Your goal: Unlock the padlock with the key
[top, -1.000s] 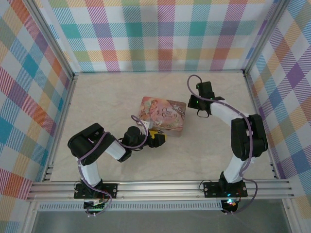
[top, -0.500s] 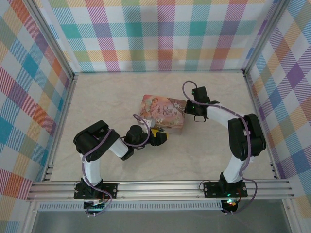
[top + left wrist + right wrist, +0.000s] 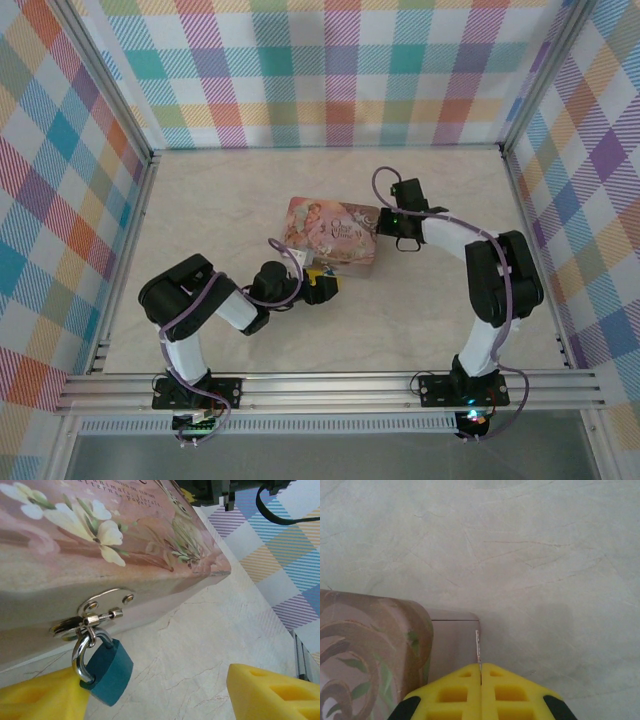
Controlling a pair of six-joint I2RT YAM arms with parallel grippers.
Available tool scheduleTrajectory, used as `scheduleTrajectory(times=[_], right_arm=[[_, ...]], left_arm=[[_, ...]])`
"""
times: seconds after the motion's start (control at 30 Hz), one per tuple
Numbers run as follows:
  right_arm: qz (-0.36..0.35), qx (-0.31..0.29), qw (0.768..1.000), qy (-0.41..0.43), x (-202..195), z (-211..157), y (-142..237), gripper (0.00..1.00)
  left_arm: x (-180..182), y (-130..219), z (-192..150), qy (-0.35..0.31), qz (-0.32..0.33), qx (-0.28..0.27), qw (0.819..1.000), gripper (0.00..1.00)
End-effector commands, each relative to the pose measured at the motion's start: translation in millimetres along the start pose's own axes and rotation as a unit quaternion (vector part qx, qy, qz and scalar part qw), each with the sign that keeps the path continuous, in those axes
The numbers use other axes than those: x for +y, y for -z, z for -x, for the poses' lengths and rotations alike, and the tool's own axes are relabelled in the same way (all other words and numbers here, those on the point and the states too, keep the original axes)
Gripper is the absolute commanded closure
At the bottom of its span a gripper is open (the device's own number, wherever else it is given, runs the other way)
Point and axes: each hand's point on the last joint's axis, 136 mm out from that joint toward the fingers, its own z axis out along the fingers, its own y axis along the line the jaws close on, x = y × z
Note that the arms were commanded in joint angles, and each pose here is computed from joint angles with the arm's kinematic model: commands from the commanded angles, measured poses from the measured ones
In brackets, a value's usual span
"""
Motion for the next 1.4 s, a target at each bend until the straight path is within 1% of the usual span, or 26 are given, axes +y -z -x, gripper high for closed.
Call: scheduleTrajectory(times=[0.0,0.33,0.5,0.67,0.7,0.83,1.13,1.17,1.23,1.3,1.37], right_arm=[[0.019,0.006,1.0,0.007,14.8,3.7,-2.1,1.0],[0.024,0.008,1.0,0.01,22.4,2.5,-6.0,1.0],[0.021,0.008,1.0,0.012,21.7,3.6,-5.8,1.0],[0.022,0.006,1.0,0.013,23.8,7.2,-6.3,1.0],[0.022,0.005,1.0,0.013,23.8,8.0,-6.1,1.0],[0.023,0.004,1.0,0.013,25.2,9.6,-6.2,1.0],[0.024,0.009,1.0,0.011,23.7,4.5,-8.5,1.0],[0.025,0.009,1.0,0.011,23.8,4.9,-8.5,1.0],[0.026,0.008,1.0,0.011,24.5,4.8,-8.3,1.0],[0.027,0.007,1.0,0.012,24.9,5.6,-8.1,1.0],[0.027,0.009,1.0,0.011,24.4,4.3,-8.5,1.0]], left_arm=[[-13.2,-1.8,18.7,-0.015,-0.028,-0.026,0.999,0.28],[-9.9,-22.0,22.8,0.001,-0.039,-0.03,0.999,0.24],[-6.2,-18.6,19.0,0.005,-0.031,-0.03,0.999,0.27],[2.2,-6.6,11.9,0.007,-0.012,-0.028,1.0,0.3],[4.3,-4.3,11.2,0.007,-0.008,-0.028,1.0,0.34],[8.9,0.0,7.5,0.013,-0.001,-0.019,1.0,0.42],[11.2,-1.3,14.7,0.016,0.002,-0.016,1.0,0.43],[11.5,-1.4,15.4,0.017,0.003,-0.015,1.0,0.44],[11.7,-2.1,16.7,0.018,0.0,-0.01,1.0,0.52],[13.5,-2.0,17.0,0.02,0.002,-0.008,1.0,0.53],[13.7,-2.3,16.9,0.02,0.001,-0.006,1.0,0.57]])
